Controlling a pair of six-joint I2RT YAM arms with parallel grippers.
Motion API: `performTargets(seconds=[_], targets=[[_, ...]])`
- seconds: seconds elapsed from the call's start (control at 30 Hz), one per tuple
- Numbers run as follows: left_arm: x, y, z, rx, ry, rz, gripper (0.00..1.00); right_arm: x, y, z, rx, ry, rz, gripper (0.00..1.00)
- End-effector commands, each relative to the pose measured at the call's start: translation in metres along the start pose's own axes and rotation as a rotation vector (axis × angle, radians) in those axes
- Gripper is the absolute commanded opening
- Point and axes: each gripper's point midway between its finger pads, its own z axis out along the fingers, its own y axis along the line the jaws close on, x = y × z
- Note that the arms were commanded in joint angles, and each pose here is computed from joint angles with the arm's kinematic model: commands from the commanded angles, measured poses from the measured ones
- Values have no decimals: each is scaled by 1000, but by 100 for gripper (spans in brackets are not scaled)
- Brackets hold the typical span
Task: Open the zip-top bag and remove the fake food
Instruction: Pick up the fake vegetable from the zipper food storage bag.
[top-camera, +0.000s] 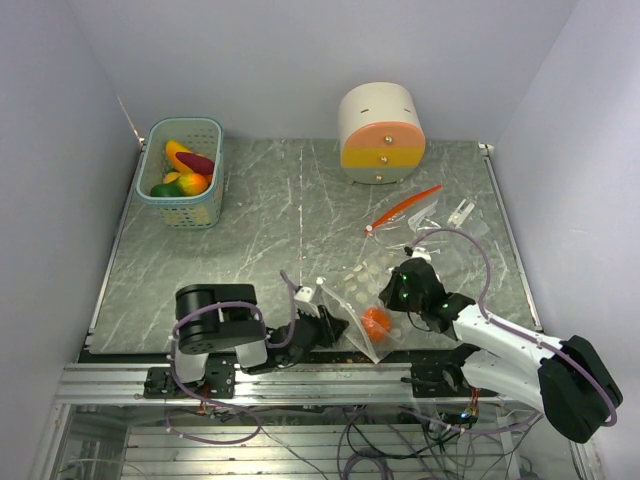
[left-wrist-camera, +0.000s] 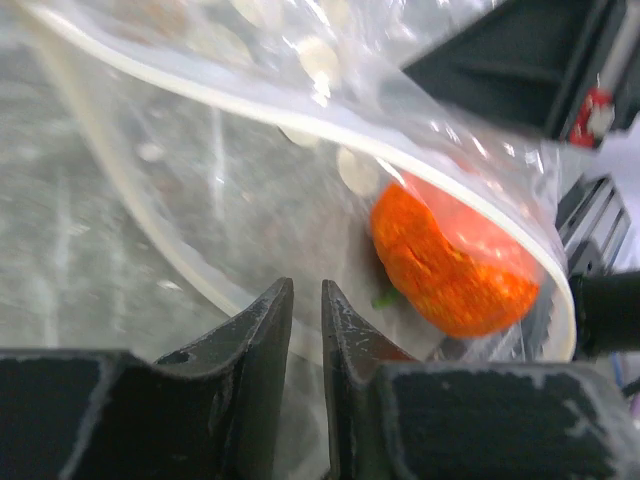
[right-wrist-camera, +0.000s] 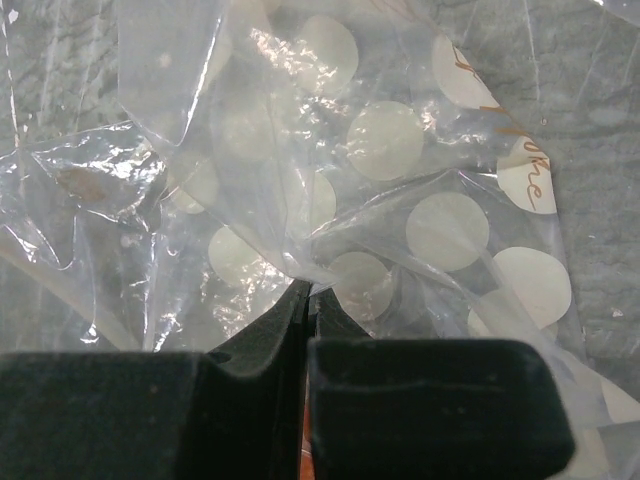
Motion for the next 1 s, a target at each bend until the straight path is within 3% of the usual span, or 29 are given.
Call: performTargets(seconds=[0.0,0.17,0.97], targets=[[-10,5,-3,98,-31,-177,33,4,-7,0,12,6,-8,0],[-13,6,1,166,-43,-263,35,7,-7,2,8,14,-6,0],[-36,-27,34,208,-90,-227,44,14,-9,2,-5,23,-2,0]])
